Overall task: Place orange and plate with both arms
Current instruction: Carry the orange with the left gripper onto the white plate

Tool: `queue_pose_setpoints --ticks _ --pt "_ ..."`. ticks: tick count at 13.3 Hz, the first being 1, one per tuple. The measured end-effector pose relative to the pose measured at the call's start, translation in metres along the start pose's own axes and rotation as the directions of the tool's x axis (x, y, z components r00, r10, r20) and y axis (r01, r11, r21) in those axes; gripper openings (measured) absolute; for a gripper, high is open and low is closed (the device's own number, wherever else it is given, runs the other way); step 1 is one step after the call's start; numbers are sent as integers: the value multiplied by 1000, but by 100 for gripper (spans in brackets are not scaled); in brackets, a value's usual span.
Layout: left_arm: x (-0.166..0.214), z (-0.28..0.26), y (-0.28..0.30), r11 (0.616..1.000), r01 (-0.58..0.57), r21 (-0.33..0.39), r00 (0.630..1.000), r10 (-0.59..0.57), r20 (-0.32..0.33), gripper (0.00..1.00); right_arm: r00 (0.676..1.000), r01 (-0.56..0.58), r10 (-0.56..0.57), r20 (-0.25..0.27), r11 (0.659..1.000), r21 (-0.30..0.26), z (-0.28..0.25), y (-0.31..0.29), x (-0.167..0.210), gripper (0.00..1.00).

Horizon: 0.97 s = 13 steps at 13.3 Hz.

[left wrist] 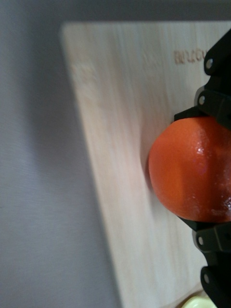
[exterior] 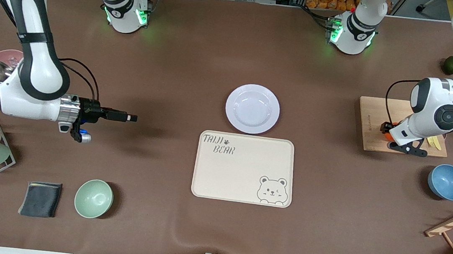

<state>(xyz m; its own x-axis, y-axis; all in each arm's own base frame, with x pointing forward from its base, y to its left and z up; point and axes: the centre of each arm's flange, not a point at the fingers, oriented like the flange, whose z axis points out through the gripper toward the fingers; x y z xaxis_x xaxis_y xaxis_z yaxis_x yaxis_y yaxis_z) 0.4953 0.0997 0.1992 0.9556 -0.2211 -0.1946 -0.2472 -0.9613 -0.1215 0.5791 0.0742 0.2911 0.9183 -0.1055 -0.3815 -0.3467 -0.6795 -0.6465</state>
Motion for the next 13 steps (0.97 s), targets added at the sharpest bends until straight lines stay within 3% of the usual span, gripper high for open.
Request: queue_pose_setpoints --ticks 2,5,10,13 --pt "17 -31 26 1000 -18 16 999 18 -33 73 1000 26 -26 -12 999 38 5 4 0 100" --pt "31 -74 87 999 20 39 1000 -20 -17 73 995 88 -82 -57 988 124 29 33 -5 100" --pt "51 -159 216 989 150 -1 988 -149 44 73 994 83 -72 -83 987 138 48 36 -9 100" --pt "61 -212 297 974 225 -41 974 -223 40 73 993 80 -66 -102 987 139 74 21 -15 100"
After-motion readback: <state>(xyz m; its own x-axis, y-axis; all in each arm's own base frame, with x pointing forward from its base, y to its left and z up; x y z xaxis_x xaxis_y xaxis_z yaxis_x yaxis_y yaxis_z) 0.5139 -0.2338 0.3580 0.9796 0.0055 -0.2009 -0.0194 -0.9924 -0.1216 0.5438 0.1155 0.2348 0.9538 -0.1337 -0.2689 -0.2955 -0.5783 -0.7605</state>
